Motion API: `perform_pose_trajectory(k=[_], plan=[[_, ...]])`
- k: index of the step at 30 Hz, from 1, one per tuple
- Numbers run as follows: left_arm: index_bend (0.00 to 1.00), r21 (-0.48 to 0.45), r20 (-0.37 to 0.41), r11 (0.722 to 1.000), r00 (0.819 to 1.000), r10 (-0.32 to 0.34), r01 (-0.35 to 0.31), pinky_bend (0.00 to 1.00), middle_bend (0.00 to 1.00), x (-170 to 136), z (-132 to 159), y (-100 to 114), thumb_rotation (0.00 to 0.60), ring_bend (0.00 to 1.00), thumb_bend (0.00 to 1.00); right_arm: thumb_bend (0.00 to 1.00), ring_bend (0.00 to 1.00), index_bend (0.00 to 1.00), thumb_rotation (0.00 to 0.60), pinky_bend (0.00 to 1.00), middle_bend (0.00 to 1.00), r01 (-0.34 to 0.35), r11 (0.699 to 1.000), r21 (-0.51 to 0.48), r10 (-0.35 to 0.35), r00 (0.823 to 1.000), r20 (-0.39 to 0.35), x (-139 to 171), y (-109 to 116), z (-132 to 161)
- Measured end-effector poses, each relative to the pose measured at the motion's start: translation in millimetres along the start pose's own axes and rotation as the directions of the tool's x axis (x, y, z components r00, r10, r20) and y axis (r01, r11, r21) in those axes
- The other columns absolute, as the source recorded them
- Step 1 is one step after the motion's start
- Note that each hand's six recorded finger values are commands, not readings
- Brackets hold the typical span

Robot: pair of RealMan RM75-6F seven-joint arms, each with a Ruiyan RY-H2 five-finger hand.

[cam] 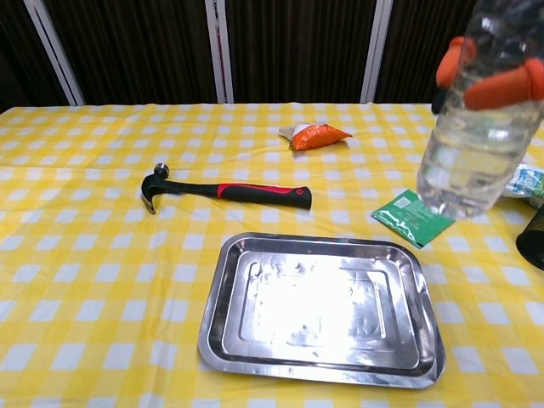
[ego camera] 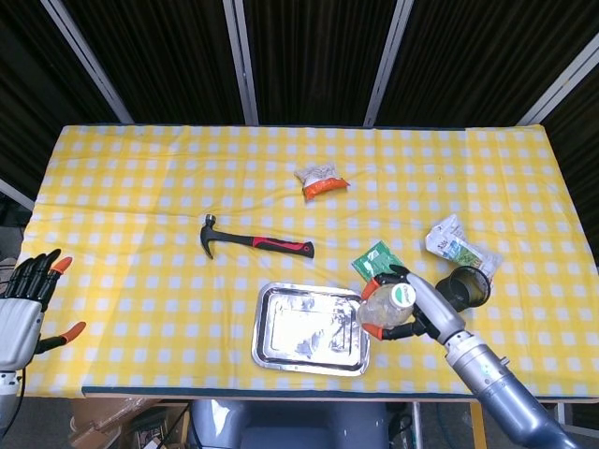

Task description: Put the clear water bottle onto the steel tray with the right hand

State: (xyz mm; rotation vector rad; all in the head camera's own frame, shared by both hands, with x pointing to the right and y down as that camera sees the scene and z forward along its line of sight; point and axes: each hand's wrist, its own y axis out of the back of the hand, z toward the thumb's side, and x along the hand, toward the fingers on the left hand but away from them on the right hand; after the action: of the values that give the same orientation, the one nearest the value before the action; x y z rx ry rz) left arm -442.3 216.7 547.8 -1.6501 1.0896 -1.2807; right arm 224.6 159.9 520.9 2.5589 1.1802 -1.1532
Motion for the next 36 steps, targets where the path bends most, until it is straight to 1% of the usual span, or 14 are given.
perform_pose_trajectory(k=[4, 7, 9, 11, 14, 18, 20, 25, 28, 32, 34, 36], plan=[[0.08, 0.002, -0.001, 1.000, 1.000, -0.001, 0.001, 0.00, 0.00, 0, 0, 0, 0.600, 0.00, 0.19, 0.50, 0.26, 0.65, 0.600, 0.00, 0.53, -0.062, 0.997, -0.047, 0.064, 0.997, 0.045, -7, -28, -25], [0.08, 0.002, -0.003, 1.000, 1.000, -0.001, 0.001, 0.00, 0.00, 0, -1, 0, 0.600, 0.00, 0.19, 0.50, 0.26, 0.65, 0.600, 0.00, 0.53, -0.099, 0.991, -0.086, 0.105, 0.992, 0.066, -14, -50, -44], [0.08, 0.001, -0.005, 1.000, 1.000, -0.003, 0.003, 0.00, 0.00, 0, -1, 0, 0.600, 0.00, 0.19, 0.50, 0.26, 0.65, 0.600, 0.00, 0.53, -0.113, 0.989, -0.097, 0.121, 0.990, 0.073, -19, -60, -54], [0.08, 0.001, -0.005, 1.000, 1.000, -0.004, 0.004, 0.00, 0.00, 1, -2, -1, 0.600, 0.00, 0.19, 0.50, 0.26, 0.65, 0.600, 0.00, 0.53, -0.118, 0.989, -0.094, 0.125, 0.989, 0.073, -21, -66, -60], [0.08, 0.001, -0.005, 1.000, 1.000, -0.005, 0.005, 0.00, 0.00, 1, -2, -1, 0.600, 0.00, 0.19, 0.50, 0.26, 0.65, 0.600, 0.00, 0.53, -0.112, 0.991, -0.079, 0.116, 0.991, 0.059, -18, -64, -55], [0.08, -0.001, -0.004, 1.000, 1.000, -0.008, 0.008, 0.00, 0.00, 1, -1, -2, 0.600, 0.00, 0.19, 0.50, 0.26, 0.65, 0.600, 0.00, 0.53, -0.080, 0.996, -0.039, 0.081, 0.996, 0.042, -6, -48, -39], [0.08, -0.003, -0.005, 1.000, 1.000, -0.008, 0.008, 0.00, 0.00, 1, -1, -2, 0.600, 0.00, 0.19, 0.50, 0.26, 0.65, 0.600, 0.00, 0.53, -0.054, 0.999, -0.003, 0.054, 0.998, 0.037, 0, -34, -30], [0.08, -0.006, -0.007, 1.000, 1.000, -0.006, 0.006, 0.00, 0.00, 1, -1, -1, 0.600, 0.00, 0.19, 0.50, 0.26, 0.65, 0.600, 0.00, 0.53, 0.026, 0.995, 0.092, -0.027, 1.000, 0.015, 13, 13, -9], [0.08, -0.005, -0.008, 1.000, 1.000, -0.007, 0.007, 0.00, 0.00, 0, -2, -1, 0.600, 0.00, 0.19, 0.50, 0.26, 0.65, 0.600, 0.00, 0.53, 0.056, 0.992, 0.111, -0.056, 0.998, -0.004, 22, 38, 7], [0.08, -0.003, -0.008, 1.000, 1.000, -0.008, 0.008, 0.00, 0.00, 0, -1, -2, 0.600, 0.00, 0.19, 0.50, 0.26, 0.65, 0.600, 0.00, 0.53, 0.066, 0.992, 0.112, -0.064, 0.998, -0.022, 33, 59, 28], [0.08, -0.003, -0.010, 1.000, 1.000, -0.007, 0.007, 0.00, 0.00, 0, -1, -1, 0.600, 0.00, 0.19, 0.50, 0.26, 0.65, 0.600, 0.00, 0.53, 0.052, 0.993, 0.106, -0.050, 0.999, -0.019, 38, 65, 36], [0.08, -0.002, -0.012, 1.000, 1.000, -0.007, 0.007, 0.00, 0.00, 0, -2, -2, 0.600, 0.00, 0.19, 0.50, 0.26, 0.65, 0.600, 0.00, 0.53, 0.027, 0.994, 0.101, -0.027, 1.000, -0.008, 41, 65, 40]])
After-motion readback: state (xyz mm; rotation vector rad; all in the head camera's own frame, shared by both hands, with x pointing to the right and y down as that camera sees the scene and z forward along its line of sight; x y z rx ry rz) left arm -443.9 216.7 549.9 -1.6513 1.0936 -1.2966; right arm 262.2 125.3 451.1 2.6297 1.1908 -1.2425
